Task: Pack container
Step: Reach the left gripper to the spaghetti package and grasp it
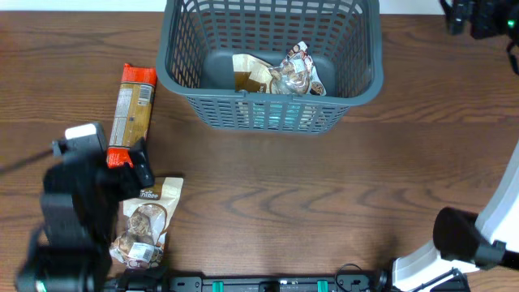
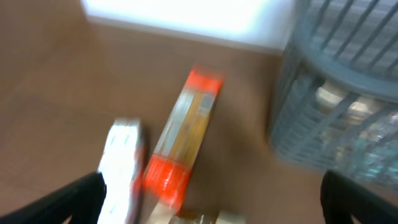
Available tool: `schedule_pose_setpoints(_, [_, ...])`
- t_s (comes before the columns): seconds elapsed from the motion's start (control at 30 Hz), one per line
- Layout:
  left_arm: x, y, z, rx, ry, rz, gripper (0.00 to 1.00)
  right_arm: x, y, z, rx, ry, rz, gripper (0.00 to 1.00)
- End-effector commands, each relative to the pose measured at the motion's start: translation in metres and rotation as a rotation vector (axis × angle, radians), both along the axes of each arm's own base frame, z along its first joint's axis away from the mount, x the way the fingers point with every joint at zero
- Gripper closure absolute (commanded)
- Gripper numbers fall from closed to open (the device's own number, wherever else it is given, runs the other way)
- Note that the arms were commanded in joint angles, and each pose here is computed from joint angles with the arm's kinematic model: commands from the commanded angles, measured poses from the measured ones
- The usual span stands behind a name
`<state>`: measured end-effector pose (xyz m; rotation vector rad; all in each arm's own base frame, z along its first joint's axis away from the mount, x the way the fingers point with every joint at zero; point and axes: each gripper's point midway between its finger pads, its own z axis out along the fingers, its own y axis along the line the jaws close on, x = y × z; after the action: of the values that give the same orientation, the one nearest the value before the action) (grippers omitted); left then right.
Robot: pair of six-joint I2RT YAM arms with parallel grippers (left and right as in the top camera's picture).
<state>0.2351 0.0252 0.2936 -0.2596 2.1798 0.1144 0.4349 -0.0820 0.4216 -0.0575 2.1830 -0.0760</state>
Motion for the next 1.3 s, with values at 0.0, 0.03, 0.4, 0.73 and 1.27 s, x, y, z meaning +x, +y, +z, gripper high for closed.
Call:
schedule_pose_setpoints(0.0, [0.019,0.016,0.021,0.022,0.118,0.062,0.02,0.005,-0.036,-0.058,0.180,0.154,-0.198,0.01])
schedule_pose_setpoints(0.03, [0.023,0.018,0.024,0.009,0.159,0.066,0.02,0.005,-0.040,-0.071,0.190,0.192,-0.210,0.01])
schedule_pose_setpoints(0.4, [0.075,0.049,-0.026,-0.251,0.643,0.053,0.02,0.012,-0.039,-0.210,0.248,0.482,-0.214,0.01])
schedule_pose_setpoints(0.73, [0.131,0.072,-0.099,-0.263,0.751,0.044,0.02,0.018,-0.040,-0.273,0.245,0.502,-0.205,0.01])
schedule_pose_setpoints(1.27, [0.183,0.058,-0.153,-0.025,0.755,-0.280,0.01,0.019,-0.036,-0.305,0.239,0.501,-0.186,0.01])
